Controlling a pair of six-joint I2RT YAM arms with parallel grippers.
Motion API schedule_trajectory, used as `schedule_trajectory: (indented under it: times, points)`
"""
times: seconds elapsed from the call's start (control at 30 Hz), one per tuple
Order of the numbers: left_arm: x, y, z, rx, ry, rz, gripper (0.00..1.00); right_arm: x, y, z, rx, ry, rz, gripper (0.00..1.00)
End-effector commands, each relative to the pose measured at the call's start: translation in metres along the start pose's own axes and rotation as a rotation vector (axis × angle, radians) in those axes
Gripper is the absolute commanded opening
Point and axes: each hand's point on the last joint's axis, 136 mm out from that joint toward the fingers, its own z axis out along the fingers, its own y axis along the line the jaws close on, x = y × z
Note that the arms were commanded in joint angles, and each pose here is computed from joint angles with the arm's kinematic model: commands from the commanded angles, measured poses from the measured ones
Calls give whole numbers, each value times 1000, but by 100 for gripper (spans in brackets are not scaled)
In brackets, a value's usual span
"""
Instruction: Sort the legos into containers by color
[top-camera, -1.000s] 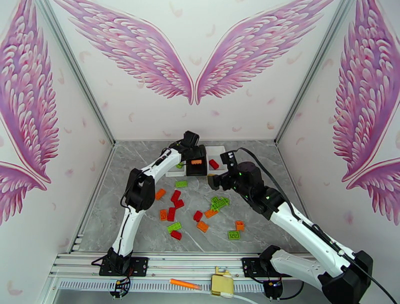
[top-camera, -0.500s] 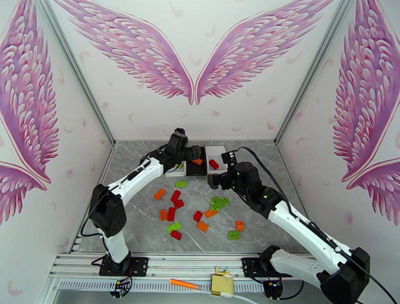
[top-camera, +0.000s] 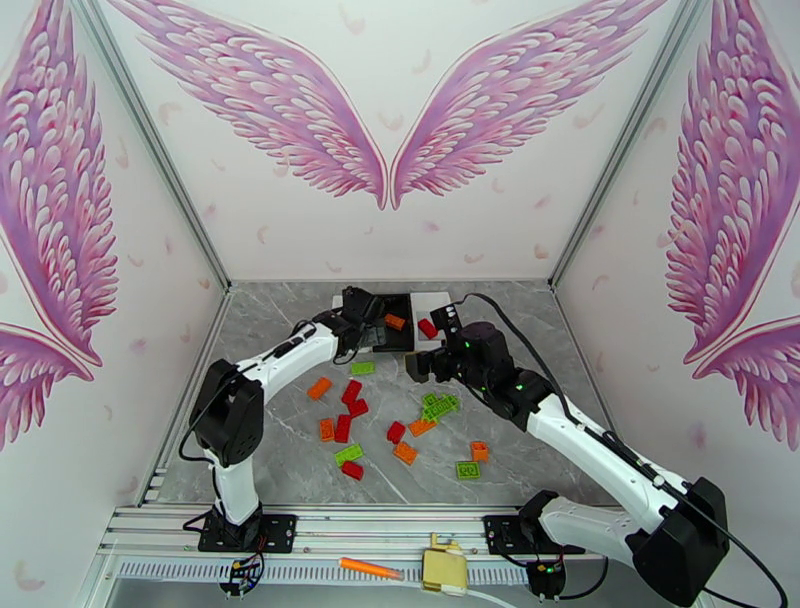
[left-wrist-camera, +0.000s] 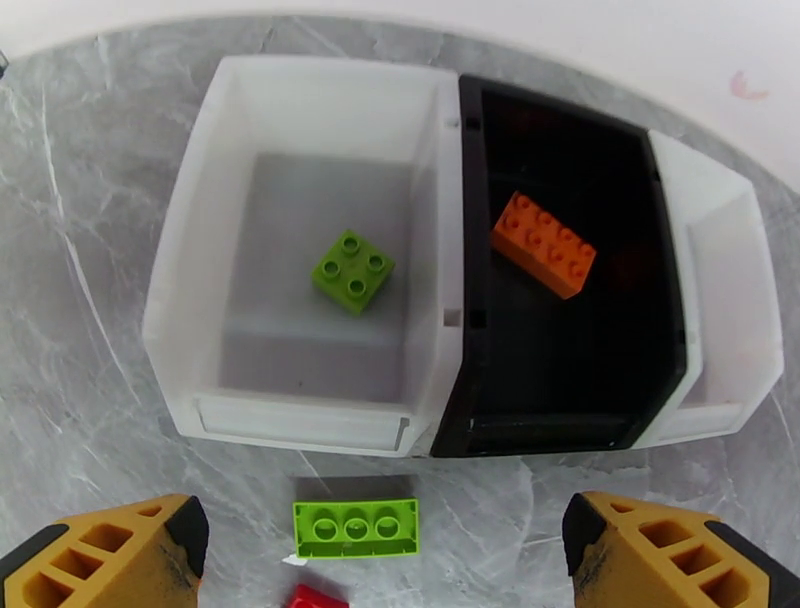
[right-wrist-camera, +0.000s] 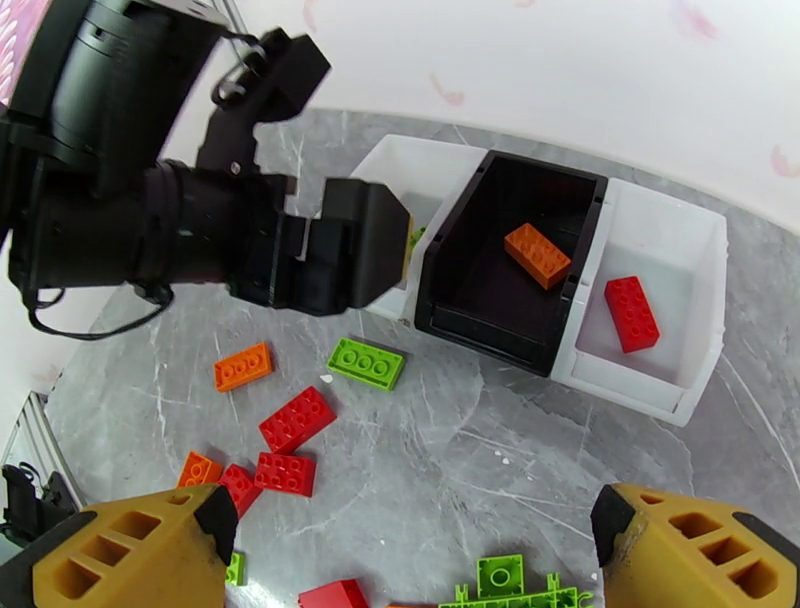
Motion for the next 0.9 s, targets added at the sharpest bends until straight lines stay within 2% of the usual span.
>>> schedule_trajectory:
  times: [0.0,0.37,0.63,0.87]
  points:
    - [29,7,19,-47,90,-4,97,3,0,-4,4,1,-14,99]
    - [60,12,56,-103,174,-22,94,13,-5,5,23,27,-5,99]
    - [81,14,66,-112,220,-16,91,8,-3,4,14,10,3,99]
    - [95,21,75,-135,253,-15,84,8,-2,4,7,7,14,99]
